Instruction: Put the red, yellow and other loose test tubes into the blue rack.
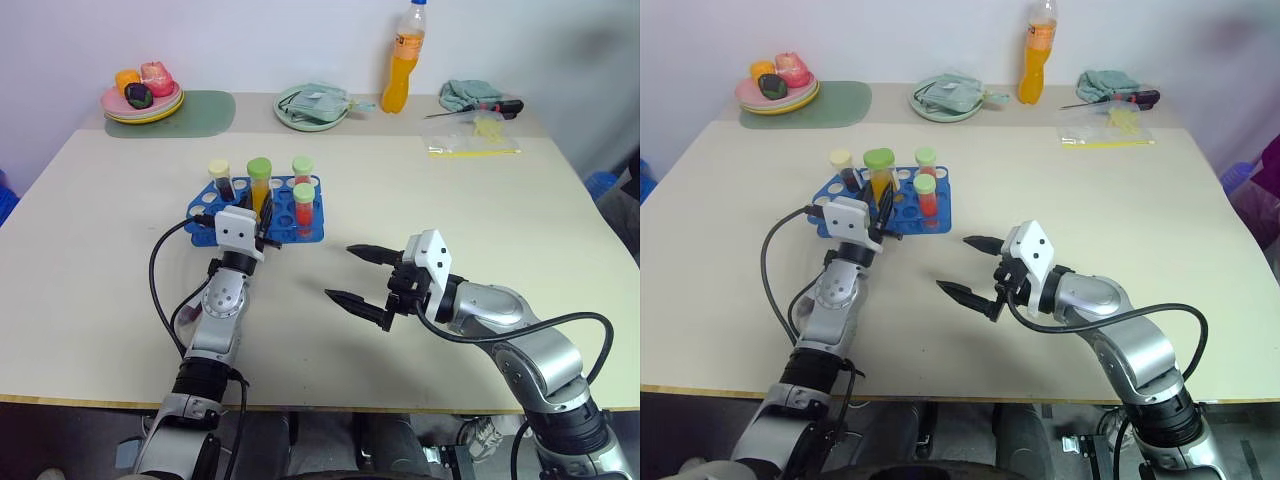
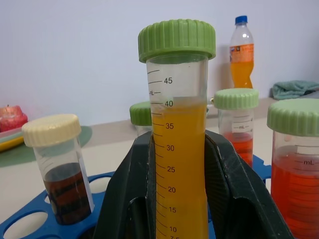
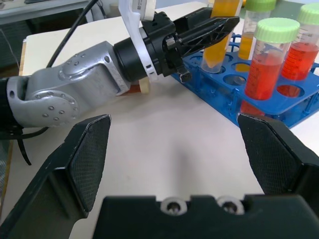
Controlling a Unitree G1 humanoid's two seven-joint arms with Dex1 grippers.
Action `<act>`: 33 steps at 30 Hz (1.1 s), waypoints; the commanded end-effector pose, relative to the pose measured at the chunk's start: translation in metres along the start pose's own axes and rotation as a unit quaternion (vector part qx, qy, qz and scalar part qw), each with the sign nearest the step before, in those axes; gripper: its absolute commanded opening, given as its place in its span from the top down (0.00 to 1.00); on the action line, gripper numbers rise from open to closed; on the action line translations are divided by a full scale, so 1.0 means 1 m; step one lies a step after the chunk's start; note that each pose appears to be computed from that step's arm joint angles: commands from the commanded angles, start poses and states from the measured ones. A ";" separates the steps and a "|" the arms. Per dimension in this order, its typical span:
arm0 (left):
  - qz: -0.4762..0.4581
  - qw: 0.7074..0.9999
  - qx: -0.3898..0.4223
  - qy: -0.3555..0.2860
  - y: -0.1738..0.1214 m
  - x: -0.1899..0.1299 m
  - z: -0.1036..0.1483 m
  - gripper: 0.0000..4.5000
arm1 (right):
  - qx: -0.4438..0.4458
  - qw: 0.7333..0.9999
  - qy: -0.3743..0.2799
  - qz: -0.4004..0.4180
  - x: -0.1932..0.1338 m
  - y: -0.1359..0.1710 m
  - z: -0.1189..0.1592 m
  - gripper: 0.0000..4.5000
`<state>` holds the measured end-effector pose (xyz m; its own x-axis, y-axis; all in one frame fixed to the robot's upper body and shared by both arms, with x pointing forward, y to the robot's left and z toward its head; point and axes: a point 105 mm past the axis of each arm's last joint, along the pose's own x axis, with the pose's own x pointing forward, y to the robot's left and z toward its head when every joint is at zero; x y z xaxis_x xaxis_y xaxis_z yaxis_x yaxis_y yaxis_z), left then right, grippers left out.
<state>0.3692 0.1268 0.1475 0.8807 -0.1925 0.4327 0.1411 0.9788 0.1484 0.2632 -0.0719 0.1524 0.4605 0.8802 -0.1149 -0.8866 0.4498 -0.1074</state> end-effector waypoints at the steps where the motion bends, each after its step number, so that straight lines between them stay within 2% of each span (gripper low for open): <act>1: 0.003 1.000 -0.009 0.000 0.003 0.000 -0.004 0.84 | -0.018 1.000 -0.014 0.012 0.000 0.007 0.011 0.00; 9: -0.013 0.999 -0.029 0.004 -0.008 0.001 -0.012 0.84 | -0.018 1.000 -0.014 0.013 -0.001 0.007 0.011 0.00; 15: 0.006 1.000 -0.012 0.011 -0.001 -0.003 -0.018 0.84 | -0.017 1.000 -0.013 0.012 -0.001 0.007 0.010 0.00; 16: 0.007 1.000 -0.008 0.014 0.000 -0.004 -0.019 0.61 | -0.017 1.000 -0.013 0.012 -0.001 0.007 0.010 0.00; 21: 0.016 1.000 -0.016 0.015 0.006 -0.004 -0.017 0.09 | -0.018 1.000 -0.012 0.012 -0.001 0.007 0.010 0.00; 22: 0.022 0.999 -0.022 0.013 0.010 -0.005 -0.014 0.01 | -0.021 1.000 -0.012 0.012 -0.002 0.007 0.010 0.00; 24: 0.028 0.999 -0.034 0.001 0.021 -0.006 0.003 0.01 | -0.025 1.000 -0.012 0.009 -0.004 0.004 0.011 0.00; 28: -0.005 0.999 -0.037 -0.024 0.048 -0.015 0.065 0.01 | -0.036 0.999 -0.010 0.003 -0.012 -0.004 0.018 0.00; 31: -0.043 0.998 -0.034 -0.006 0.058 -0.021 0.092 0.01 | -0.042 0.999 -0.010 0.008 -0.016 -0.008 0.021 0.00; 33: -0.070 0.996 -0.044 0.033 0.066 -0.028 0.102 0.01 | -0.048 0.999 -0.006 0.012 -0.018 -0.011 0.021 0.00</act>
<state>0.3170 0.1886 0.2296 0.8737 -0.2810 0.3971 0.2413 0.9591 0.1478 0.2651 -0.0878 0.1655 0.4506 0.8829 -0.1319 -0.8885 0.4292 -0.1621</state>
